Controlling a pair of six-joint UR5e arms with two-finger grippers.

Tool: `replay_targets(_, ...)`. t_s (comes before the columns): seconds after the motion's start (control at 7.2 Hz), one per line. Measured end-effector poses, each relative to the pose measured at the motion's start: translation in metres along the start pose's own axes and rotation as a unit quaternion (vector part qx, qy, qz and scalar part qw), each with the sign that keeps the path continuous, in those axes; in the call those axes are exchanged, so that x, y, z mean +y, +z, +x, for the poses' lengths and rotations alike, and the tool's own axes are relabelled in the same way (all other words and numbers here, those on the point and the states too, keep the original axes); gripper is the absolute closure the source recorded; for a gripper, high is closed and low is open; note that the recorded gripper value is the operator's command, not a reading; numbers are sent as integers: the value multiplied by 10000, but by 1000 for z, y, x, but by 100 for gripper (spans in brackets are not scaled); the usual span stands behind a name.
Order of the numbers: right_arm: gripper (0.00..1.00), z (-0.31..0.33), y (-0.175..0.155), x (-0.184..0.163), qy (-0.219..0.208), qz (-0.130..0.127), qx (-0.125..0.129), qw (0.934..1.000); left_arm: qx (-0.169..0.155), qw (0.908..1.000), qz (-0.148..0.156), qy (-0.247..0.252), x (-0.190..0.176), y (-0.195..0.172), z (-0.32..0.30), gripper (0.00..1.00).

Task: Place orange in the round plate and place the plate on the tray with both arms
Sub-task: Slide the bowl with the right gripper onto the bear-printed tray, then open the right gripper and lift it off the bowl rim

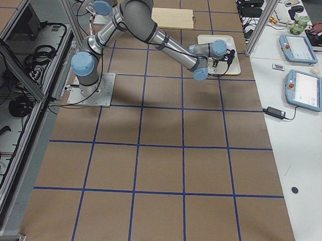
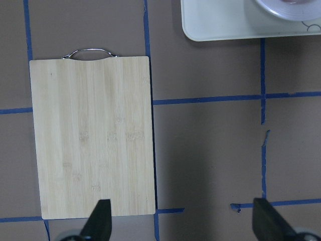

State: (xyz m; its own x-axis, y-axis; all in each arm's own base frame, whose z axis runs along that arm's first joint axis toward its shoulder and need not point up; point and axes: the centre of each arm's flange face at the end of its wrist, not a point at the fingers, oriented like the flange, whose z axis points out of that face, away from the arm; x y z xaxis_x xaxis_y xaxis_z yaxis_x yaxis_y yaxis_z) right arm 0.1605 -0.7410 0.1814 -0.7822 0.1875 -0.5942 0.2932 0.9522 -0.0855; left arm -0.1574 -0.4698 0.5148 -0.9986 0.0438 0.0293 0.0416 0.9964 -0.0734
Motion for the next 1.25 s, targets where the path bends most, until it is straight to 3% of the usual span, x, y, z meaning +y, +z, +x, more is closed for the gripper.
replay_targets(0.28, 34, -3, -9, -3, -80, 119, 155, 9998, 24, 10000, 28, 17, 1, -4, 2, 0)
replay_targets(0.56, 33, -10, -35, -7, -402, 314, 637, 9967, 24, 10000, 27, 36, 3, -5, 4, 0)
replay_targets(0.97, 33, -33, -122, 11, -854, 68, 1974, 9766, 15, 10000, 18, 40, 5, -4, 4, 0)
replay_targets(1.25, 33, -68, -201, 48, -922, -149, 2621, 9605, 7, 10000, 14, 40, 5, -3, 4, 0)
